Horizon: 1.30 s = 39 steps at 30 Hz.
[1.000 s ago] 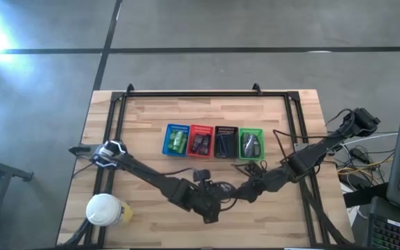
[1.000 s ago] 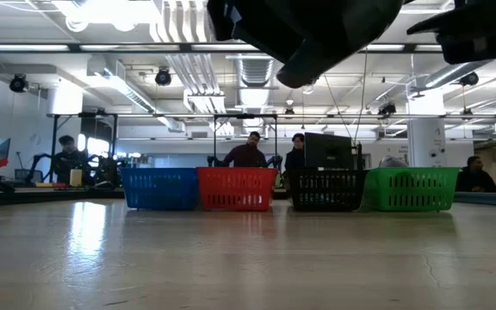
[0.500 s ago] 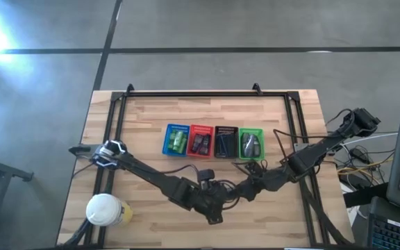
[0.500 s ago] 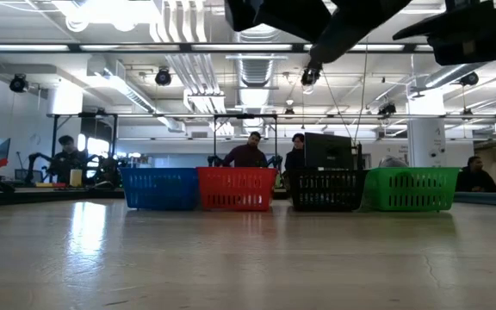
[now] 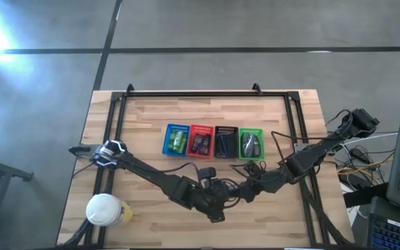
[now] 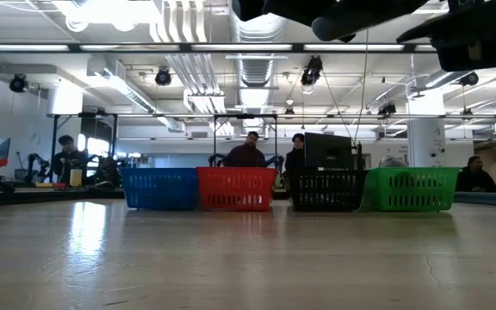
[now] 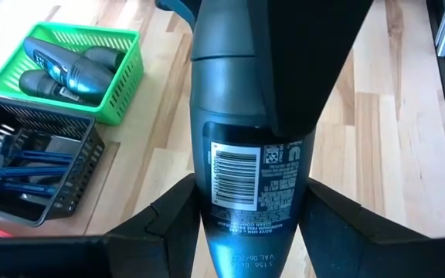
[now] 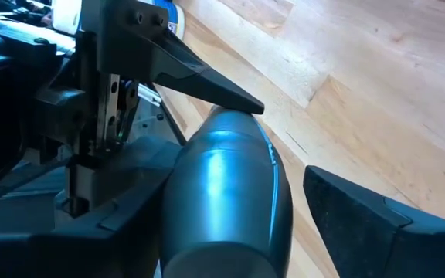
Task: Pick & Place Travel size toiletries
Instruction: Put the gray deodorant into the green bin
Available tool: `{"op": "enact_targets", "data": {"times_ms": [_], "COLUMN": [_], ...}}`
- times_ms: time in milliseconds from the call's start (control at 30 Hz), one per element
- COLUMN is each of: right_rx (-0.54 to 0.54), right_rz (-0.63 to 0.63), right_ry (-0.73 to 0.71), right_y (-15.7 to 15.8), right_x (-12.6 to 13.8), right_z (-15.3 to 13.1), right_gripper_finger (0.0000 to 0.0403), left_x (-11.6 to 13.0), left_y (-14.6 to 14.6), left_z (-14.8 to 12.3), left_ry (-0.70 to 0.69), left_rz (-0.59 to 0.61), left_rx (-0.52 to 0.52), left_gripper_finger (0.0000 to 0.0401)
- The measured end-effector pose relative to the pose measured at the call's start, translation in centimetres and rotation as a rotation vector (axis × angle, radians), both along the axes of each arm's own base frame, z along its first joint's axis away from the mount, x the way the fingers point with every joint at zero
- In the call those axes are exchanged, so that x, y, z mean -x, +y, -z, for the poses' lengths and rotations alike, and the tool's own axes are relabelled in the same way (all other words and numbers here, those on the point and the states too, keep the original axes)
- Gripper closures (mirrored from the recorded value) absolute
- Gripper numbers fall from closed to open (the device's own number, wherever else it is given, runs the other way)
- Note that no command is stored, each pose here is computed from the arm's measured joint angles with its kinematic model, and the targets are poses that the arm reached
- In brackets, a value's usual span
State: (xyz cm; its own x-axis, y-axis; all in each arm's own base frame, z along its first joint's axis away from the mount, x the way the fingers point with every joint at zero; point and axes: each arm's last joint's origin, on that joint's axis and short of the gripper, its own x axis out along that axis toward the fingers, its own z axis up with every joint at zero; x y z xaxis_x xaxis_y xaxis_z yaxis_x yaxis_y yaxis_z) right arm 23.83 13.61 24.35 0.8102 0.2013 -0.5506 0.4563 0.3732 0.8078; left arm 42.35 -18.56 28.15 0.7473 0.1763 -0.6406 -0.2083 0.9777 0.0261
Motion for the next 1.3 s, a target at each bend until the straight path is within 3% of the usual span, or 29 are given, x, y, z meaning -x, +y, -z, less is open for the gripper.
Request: {"op": "enact_targets", "data": {"times_ms": [200,467,867,1000,1200,1300], "right_rx": [-0.007,-0.006,0.053,0.128,0.345,0.442], "right_rz": [0.004,0.004,0.021,0.099,0.339,0.395], "right_ry": [-0.001,-0.003,0.098,0.127,0.245,0.348], "right_y": [0.0,0.0,-0.6,-1.3,-3.1,-3.9], "right_x": [0.0,0.0,1.1,2.4,5.7,6.8], "right_z": [0.0,0.0,0.5,0.0,-0.8,-0.8], "right_gripper_finger": [0.0144,0.0207,0.0208,0.0208,0.0208,0.0208], "left_x": [0.0,0.1,2.3,3.9,5.5,6.1], "left_y": [0.0,-0.2,-0.6,0.2,0.7,0.9], "left_z": [0.0,0.0,-2.0,-2.7,-2.4,-2.1], "left_ry": [0.000,0.004,0.024,0.093,0.191,0.215], "left_rz": [-0.002,0.017,-0.009,-0.077,-0.155,-0.176], "left_rx": [-0.002,-0.037,-0.003,0.014,0.015,0.015], "left_gripper_finger": [0.0211,0.0206,0.0114,0.0098,0.0101,0.0100]}}
